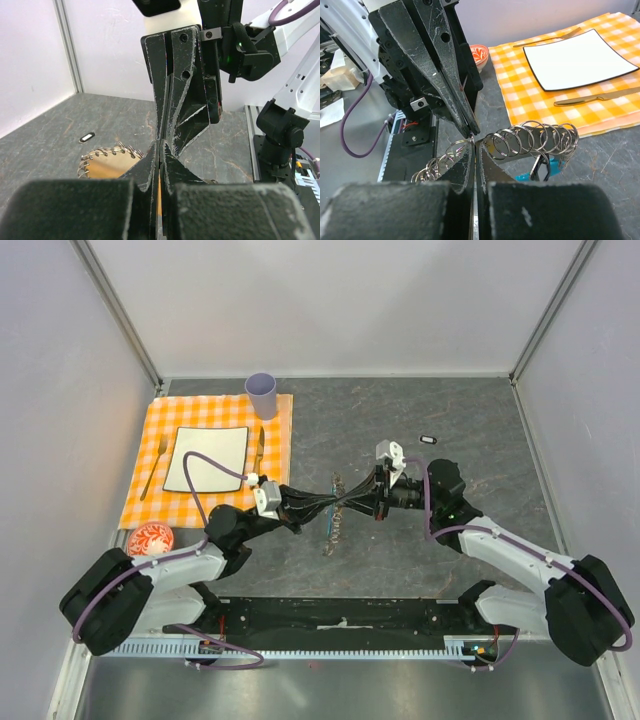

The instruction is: Put the keys on the keyring

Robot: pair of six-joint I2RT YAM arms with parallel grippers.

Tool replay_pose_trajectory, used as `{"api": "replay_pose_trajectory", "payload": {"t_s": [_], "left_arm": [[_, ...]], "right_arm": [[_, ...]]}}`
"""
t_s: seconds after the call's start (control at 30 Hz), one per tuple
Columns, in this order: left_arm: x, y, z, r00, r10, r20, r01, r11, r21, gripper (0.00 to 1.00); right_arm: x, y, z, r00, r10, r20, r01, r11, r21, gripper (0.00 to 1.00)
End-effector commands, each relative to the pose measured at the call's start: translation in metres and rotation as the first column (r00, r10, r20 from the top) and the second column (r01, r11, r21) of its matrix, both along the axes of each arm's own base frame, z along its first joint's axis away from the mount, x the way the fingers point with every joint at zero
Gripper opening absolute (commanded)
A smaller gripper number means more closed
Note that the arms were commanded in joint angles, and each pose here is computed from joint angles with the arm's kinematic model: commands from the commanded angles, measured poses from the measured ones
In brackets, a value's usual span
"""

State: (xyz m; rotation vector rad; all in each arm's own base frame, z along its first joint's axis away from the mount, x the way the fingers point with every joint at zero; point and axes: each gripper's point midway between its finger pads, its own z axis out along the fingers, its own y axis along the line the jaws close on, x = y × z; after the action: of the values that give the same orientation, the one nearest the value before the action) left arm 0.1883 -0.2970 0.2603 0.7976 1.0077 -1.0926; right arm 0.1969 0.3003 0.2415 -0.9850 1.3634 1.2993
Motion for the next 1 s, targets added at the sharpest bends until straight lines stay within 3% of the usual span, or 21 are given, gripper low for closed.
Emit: {"api": "replay_pose_trajectory", "payload": {"t_s": [0.0, 0.13, 0.23, 0.4, 0.43, 0.53, 0.6, 0.63, 0.67, 0.73, 0.9, 0.97], "left_arm": [[-0.003, 0.008, 0.019, 0.997, 0.032, 0.076, -0.028, 0.998, -0.061, 0.02], [0.004, 0.01, 0.01, 0.995, 0.073, 0.064, -0.074, 0.997, 0.004, 0.02], [0.007, 0.01, 0.003, 0.994, 0.091, 0.056, -0.094, 0.993, 0.07, 0.2], [0.009, 0.02, 0.012, 0.987, 0.142, 0.078, -0.147, 0.987, 0.07, 0.38], [0.009, 0.02, 0.014, 0.986, 0.146, 0.077, -0.151, 0.986, 0.069, 0.4], [0.01, 0.023, 0.015, 0.985, 0.159, 0.065, -0.164, 0.984, 0.071, 0.46], [0.011, 0.025, 0.014, 0.984, 0.173, 0.052, -0.176, 0.982, 0.068, 0.48], [0.01, 0.027, 0.013, 0.983, 0.179, 0.05, -0.182, 0.981, 0.067, 0.53], [0.012, 0.03, 0.013, 0.98, 0.193, 0.047, -0.196, 0.978, 0.066, 0.57], [0.012, 0.032, 0.006, 0.978, 0.205, 0.042, -0.208, 0.975, 0.081, 0.6], [0.012, 0.041, -0.001, 0.968, 0.244, 0.058, -0.248, 0.964, 0.093, 0.63], [0.013, 0.041, -0.004, 0.968, 0.245, 0.058, -0.25, 0.962, 0.105, 0.63]], "right_arm": [[0.011, -0.001, 0.015, 0.996, -0.049, 0.074, 0.051, 0.999, -0.015, 0.0], [0.021, -0.011, 0.013, 0.989, -0.107, 0.098, 0.121, 0.981, -0.151, 0.0], [0.027, -0.022, 0.017, 0.976, -0.136, 0.173, 0.179, 0.948, -0.263, 0.0], [0.035, -0.04, 0.031, 0.947, -0.154, 0.282, 0.278, 0.831, -0.482, 0.0], [0.047, -0.044, 0.025, 0.922, -0.181, 0.344, 0.353, 0.758, -0.548, 0.0], [0.042, -0.043, 0.028, 0.909, -0.129, 0.395, 0.381, 0.637, -0.67, 0.0], [0.049, -0.058, 0.033, 0.87, -0.115, 0.48, 0.469, 0.499, -0.729, 0.0], [0.046, -0.051, 0.025, 0.864, -0.071, 0.498, 0.474, 0.445, -0.76, 0.0], [0.056, -0.065, 0.028, 0.821, -0.081, 0.565, 0.556, 0.338, -0.76, 0.0], [0.056, -0.07, 0.025, 0.802, -0.034, 0.596, 0.587, 0.23, -0.777, 0.0], [0.066, -0.087, 0.038, 0.723, -0.007, 0.691, 0.689, 0.076, -0.72, 0.0], [0.061, -0.08, 0.037, 0.735, 0.02, 0.678, 0.674, 0.09, -0.733, 0.0]]}}
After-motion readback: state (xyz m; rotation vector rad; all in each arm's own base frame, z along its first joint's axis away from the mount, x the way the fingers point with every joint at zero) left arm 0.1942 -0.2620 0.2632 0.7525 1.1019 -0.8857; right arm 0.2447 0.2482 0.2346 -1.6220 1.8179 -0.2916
